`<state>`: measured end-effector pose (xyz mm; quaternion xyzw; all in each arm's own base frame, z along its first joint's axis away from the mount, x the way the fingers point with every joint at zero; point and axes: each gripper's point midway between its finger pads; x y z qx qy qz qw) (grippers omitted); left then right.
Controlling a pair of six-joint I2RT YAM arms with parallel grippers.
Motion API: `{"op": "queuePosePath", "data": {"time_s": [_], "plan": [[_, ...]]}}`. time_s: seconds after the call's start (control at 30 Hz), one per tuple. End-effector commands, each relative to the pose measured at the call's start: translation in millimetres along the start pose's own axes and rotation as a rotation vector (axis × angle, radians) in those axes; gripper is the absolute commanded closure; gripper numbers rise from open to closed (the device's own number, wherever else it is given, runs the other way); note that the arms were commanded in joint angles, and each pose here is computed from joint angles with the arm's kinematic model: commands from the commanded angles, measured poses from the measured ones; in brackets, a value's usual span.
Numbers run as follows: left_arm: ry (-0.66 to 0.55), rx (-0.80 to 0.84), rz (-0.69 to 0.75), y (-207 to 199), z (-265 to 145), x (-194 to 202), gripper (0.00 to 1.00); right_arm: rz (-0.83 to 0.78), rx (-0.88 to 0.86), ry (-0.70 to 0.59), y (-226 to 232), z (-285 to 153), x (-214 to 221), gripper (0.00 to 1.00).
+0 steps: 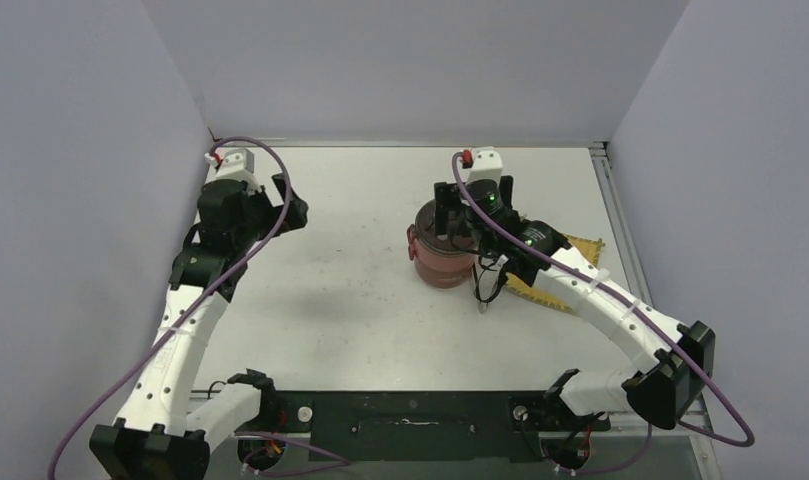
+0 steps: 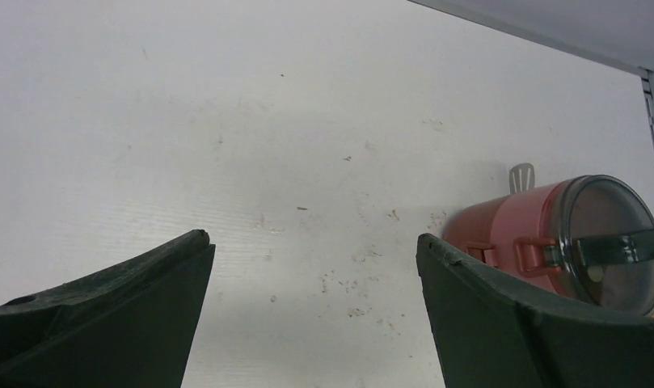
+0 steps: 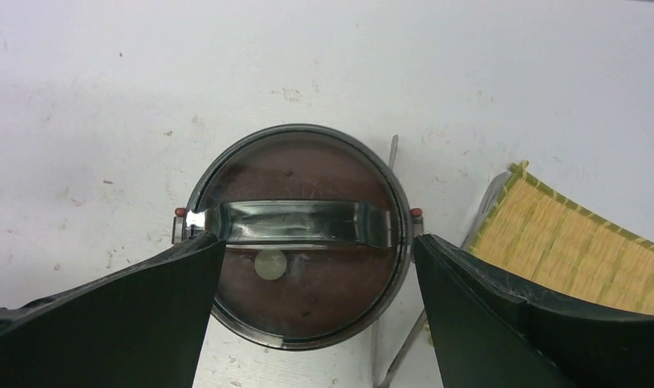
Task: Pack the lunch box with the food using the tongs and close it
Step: Reset both arms
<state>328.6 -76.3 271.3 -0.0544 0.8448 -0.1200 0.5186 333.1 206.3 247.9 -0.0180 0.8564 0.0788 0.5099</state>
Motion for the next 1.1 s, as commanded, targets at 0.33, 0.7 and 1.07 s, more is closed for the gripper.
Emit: {"op": "queuePosePath", "data": {"time_s": [0.33, 0.7, 1.07], "plan": [[-0.246, -0.246, 0.045, 78, -44, 5, 0.04, 0.171, 0.126, -0.225, -133, -29, -50, 0.1], [-0.367, -0.277, 0.046, 84, -70, -4, 0.04, 0.234, 0.231, -0.509, -191, -59, -24, 0.1], [-0.388, -0.263, 0.054, 82, -75, -5, 0.04, 0.232, 0.212, -0.523, -189, -64, -23, 0.1]]}}
Point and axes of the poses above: each gripper's point midway between its finger pads, its own z axis out along the fingers, its own y axis along the line the jaws close on, x = y × z, and after that the axes turned 6 degrees about z, right-handed
